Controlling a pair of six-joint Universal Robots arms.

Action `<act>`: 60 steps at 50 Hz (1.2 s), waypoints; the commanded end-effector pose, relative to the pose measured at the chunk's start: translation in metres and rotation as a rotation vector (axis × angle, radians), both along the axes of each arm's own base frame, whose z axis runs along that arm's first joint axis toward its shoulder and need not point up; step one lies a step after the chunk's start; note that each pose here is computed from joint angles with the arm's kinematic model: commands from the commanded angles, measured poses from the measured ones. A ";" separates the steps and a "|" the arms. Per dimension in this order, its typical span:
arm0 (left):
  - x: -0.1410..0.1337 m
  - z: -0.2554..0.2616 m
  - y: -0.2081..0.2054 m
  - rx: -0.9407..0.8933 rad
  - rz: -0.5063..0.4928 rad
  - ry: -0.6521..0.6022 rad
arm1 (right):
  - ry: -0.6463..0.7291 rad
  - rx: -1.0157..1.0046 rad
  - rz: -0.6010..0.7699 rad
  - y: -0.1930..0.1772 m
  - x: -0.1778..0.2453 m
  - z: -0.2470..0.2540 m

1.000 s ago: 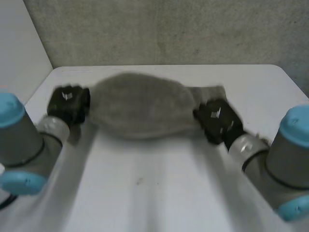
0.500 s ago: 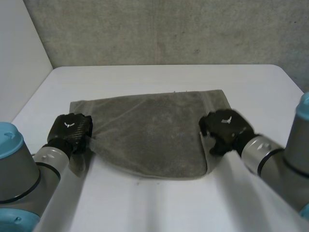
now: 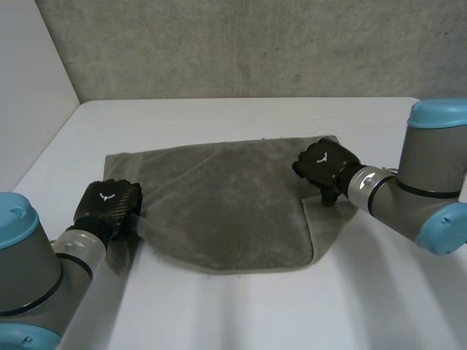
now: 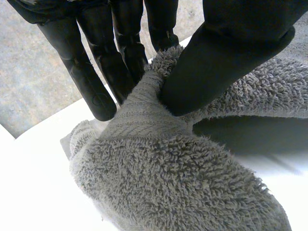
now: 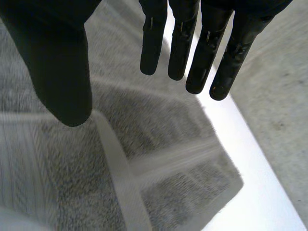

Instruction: Fold the towel.

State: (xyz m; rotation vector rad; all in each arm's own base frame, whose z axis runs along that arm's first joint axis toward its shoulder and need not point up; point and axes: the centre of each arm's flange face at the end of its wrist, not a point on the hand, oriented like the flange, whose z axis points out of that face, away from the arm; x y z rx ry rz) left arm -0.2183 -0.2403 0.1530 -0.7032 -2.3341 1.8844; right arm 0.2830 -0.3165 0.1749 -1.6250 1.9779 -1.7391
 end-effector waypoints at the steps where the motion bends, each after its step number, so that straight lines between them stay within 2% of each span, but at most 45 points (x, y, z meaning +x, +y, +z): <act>1: 0.001 0.000 0.000 0.001 0.002 0.000 | 0.078 0.012 0.034 -0.004 0.006 -0.029; 11: 0.000 -0.001 0.001 0.004 0.001 -0.001 | 0.101 0.041 0.040 -0.003 0.006 -0.046; 39: 0.001 -0.001 0.001 0.004 0.002 -0.001 | 0.113 0.097 -0.004 0.002 -0.010 -0.053; 47: 0.000 -0.002 0.001 0.006 0.000 -0.003 | 0.051 0.117 -0.110 -0.001 -0.033 -0.032; 49: 0.001 -0.002 0.001 0.008 0.000 -0.004 | -0.027 0.144 -0.228 -0.001 -0.051 -0.016; 50: 0.000 -0.002 0.002 0.009 -0.001 -0.004 | -0.027 0.144 -0.229 -0.001 -0.051 -0.016; 52: 0.000 -0.002 0.001 0.009 -0.002 -0.006 | -0.138 0.155 -0.366 -0.002 -0.072 -0.006; 53: 0.000 -0.004 0.001 0.015 -0.002 -0.008 | -0.139 0.155 -0.366 -0.003 -0.072 -0.006; 57: -0.001 -0.005 -0.001 0.014 -0.004 -0.010 | -0.264 0.145 -0.510 -0.002 -0.101 -0.008; 60: -0.002 -0.009 -0.005 0.016 -0.008 -0.028 | -0.288 0.133 -0.533 0.002 -0.110 -0.011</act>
